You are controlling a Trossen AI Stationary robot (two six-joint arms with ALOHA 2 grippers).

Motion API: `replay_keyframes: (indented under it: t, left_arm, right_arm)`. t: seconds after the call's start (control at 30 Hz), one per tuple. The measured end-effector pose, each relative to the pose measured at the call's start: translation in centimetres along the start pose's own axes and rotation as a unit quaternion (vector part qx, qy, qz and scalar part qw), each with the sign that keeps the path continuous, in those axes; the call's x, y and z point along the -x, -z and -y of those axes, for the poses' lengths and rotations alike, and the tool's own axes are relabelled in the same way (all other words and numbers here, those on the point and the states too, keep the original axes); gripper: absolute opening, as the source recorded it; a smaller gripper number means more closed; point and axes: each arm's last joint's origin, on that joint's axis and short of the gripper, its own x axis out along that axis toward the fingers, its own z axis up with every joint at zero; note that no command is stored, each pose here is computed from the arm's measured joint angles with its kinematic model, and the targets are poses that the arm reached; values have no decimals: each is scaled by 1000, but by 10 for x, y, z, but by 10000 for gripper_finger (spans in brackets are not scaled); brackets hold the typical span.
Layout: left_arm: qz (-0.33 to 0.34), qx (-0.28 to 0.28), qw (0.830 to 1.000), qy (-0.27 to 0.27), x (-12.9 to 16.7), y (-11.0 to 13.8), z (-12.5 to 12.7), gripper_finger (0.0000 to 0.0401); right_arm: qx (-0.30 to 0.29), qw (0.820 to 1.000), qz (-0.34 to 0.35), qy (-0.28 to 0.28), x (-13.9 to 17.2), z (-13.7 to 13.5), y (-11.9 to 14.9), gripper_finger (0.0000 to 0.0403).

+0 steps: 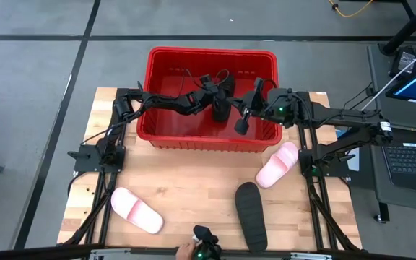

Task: Pick and place slides into bin
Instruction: Put the left black slide into the red bin

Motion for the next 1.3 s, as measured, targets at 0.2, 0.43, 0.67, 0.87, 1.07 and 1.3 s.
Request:
replay_keyframes:
  t: [0.2,0.43,0.67,0.87,1.07,1.3]
  left_arm:
    - [-12,-15,1000,-18,1,0,-2,5]
    - [-25,-30,999,-21,3,-1,3,5]
    - [-38,-53,998,-17,6,0,8,5]
    - [-38,-55,998,-12,6,0,8,5]
    - [-33,-58,998,9,6,1,9,6]
    - [-33,-56,998,3,6,0,8,36]
  right_arm:
    - [0,1000,0,0,0,0,0,7]
    - [1,1000,-1,0,0,0,0,8]
    - [2,1000,-3,0,0,0,1,9]
    - [3,1000,-7,-1,0,0,1,9]
    - [4,1000,-11,-5,1,-2,2,9]
    - [7,1000,-9,-15,3,-7,1,9]
